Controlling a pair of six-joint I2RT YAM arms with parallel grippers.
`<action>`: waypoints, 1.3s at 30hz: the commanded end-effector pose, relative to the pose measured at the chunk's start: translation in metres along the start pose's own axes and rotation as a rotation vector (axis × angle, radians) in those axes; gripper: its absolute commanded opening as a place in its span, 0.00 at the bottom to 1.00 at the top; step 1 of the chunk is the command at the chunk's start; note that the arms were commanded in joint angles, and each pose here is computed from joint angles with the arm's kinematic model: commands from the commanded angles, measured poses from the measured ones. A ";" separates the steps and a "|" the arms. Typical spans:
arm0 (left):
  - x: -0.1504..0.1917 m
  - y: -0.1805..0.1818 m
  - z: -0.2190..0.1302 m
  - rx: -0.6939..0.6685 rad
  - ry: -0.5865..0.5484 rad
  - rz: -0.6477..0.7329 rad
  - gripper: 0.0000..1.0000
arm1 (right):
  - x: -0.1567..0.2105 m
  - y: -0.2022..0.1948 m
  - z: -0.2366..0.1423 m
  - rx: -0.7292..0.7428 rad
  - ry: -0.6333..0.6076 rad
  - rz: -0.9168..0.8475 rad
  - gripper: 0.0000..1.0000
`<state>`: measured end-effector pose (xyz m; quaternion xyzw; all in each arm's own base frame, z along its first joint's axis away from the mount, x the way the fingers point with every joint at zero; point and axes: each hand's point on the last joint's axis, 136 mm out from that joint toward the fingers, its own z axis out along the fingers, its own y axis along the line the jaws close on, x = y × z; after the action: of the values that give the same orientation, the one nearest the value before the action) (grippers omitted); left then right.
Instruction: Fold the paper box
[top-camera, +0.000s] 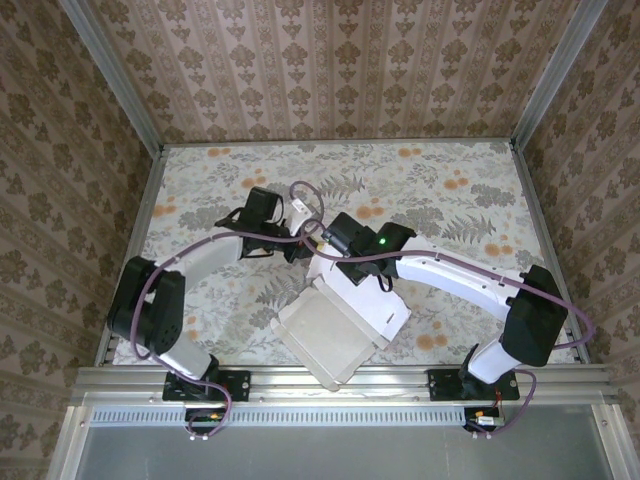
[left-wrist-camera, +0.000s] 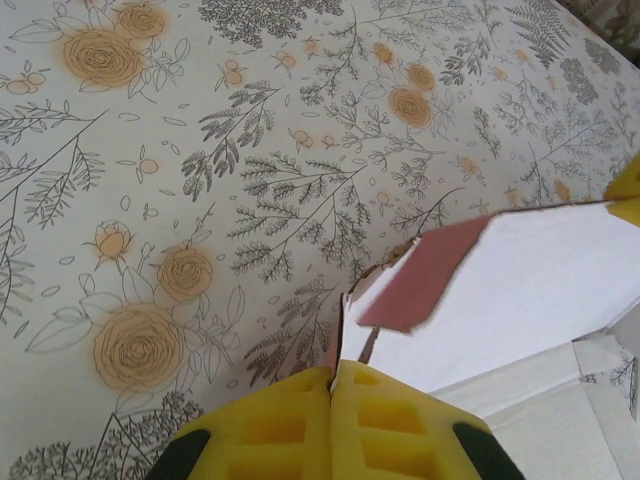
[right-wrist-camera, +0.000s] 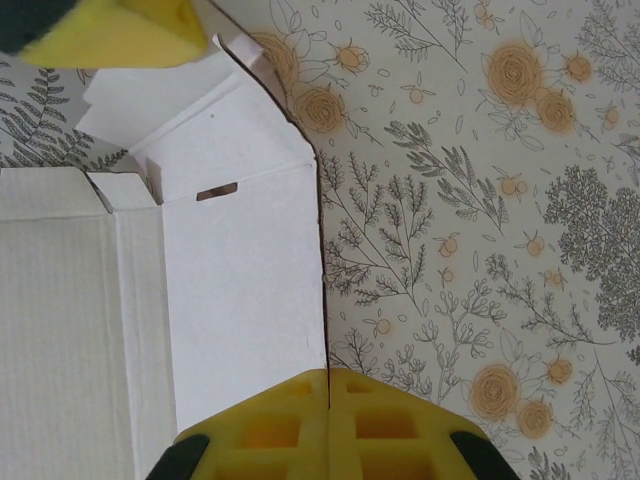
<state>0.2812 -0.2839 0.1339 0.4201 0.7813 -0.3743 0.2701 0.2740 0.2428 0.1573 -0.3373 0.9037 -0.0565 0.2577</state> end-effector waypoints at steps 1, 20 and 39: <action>-0.011 -0.008 -0.010 -0.047 -0.066 0.034 0.00 | -0.004 -0.007 -0.005 0.041 -0.002 -0.014 0.06; 0.031 -0.019 -0.012 -0.229 -0.090 -0.008 0.00 | 0.003 -0.007 -0.006 0.253 -0.016 -0.147 0.03; 0.035 -0.047 -0.012 -0.228 -0.122 0.031 0.01 | 0.002 0.035 -0.028 -0.025 -0.123 -0.055 0.28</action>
<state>0.2301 -0.2753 0.1312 0.3654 0.7998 -0.3051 0.3656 0.2473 0.2577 0.1611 -0.3761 0.8709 -0.0874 0.3042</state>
